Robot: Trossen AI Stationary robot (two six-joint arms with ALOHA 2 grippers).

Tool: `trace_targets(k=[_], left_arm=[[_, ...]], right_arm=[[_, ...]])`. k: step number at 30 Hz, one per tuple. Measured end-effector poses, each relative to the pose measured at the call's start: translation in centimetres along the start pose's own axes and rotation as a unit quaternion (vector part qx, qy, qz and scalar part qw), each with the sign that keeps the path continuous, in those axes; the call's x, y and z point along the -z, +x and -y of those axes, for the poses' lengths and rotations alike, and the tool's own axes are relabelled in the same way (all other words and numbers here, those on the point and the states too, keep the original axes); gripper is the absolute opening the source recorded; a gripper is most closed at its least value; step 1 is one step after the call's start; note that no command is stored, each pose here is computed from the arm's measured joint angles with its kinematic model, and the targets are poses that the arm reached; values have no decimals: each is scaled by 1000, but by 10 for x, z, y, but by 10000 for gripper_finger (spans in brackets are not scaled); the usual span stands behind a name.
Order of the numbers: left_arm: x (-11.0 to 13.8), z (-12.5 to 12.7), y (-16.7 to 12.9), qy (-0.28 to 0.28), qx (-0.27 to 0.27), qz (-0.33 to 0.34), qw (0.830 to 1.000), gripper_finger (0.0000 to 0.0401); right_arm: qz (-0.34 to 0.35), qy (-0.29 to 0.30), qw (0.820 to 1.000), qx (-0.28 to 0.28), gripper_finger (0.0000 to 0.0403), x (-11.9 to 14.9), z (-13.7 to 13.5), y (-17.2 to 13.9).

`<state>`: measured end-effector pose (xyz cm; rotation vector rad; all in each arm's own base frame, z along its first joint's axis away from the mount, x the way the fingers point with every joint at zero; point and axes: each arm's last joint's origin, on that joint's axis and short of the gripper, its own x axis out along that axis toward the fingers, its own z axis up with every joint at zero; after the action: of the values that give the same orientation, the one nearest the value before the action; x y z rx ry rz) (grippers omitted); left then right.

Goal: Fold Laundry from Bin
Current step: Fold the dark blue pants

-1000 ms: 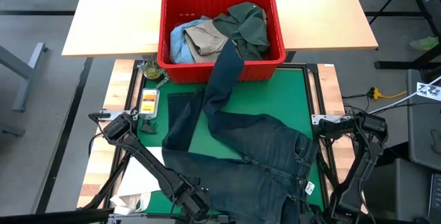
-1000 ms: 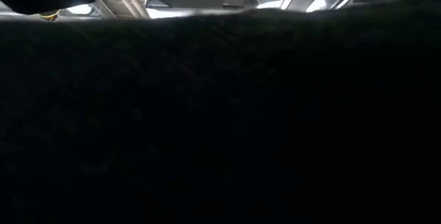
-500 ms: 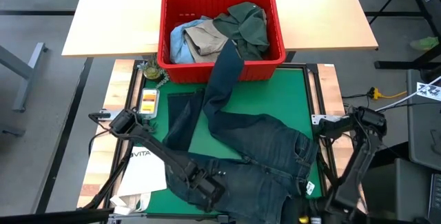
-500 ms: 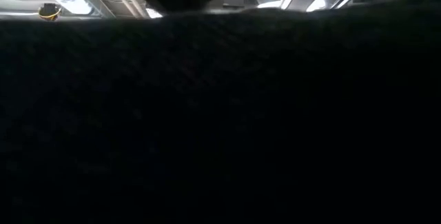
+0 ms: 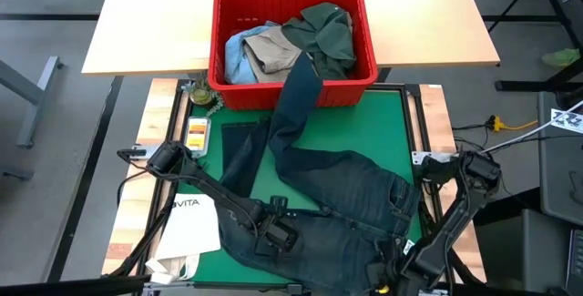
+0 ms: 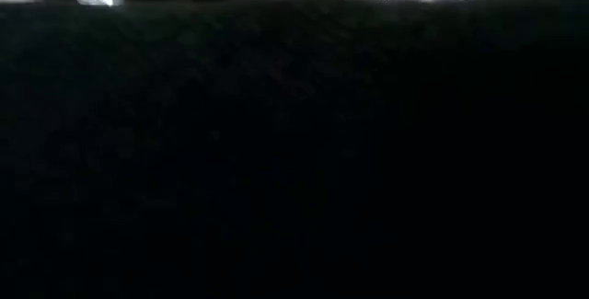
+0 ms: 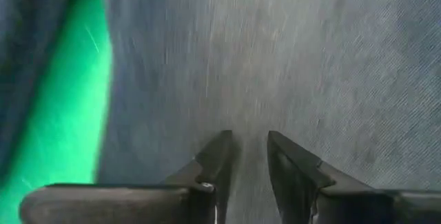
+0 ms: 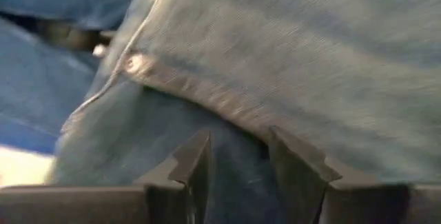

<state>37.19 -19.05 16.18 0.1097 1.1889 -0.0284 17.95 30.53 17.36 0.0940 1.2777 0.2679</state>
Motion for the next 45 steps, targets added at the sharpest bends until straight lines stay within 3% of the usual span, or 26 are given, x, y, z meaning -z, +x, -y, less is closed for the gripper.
trace_targets(k=[4,9,16,20,29,36,42,45], left_arm=[[18,-6,14,-23,11,-46,999,78],[26,-7,19,-35,16,-57,998,69],[15,-5,5,-16,30,-63,997,50],[-3,-5,-24,-1,36,-50,998,38],[-27,-10,-82,33,18,-76,996,37],[-35,-35,-116,43,-44,-112,992,30],[-31,-69,-139,56,-69,-158,983,17],[-29,-89,-158,45,-72,-137,987,12]], right_arm=[[-53,-13,998,-37,143,10,-8,11],[-108,-26,991,-75,143,22,-18,25],[-120,-28,988,-96,143,21,-24,16],[-104,-30,989,-103,143,15,-31,0],[-86,-59,994,-38,143,0,-38,-34],[-46,-102,992,50,143,-16,-36,-64],[-21,-201,971,127,143,-41,-17,-92],[-16,-252,956,150,143,-54,1,-107]])
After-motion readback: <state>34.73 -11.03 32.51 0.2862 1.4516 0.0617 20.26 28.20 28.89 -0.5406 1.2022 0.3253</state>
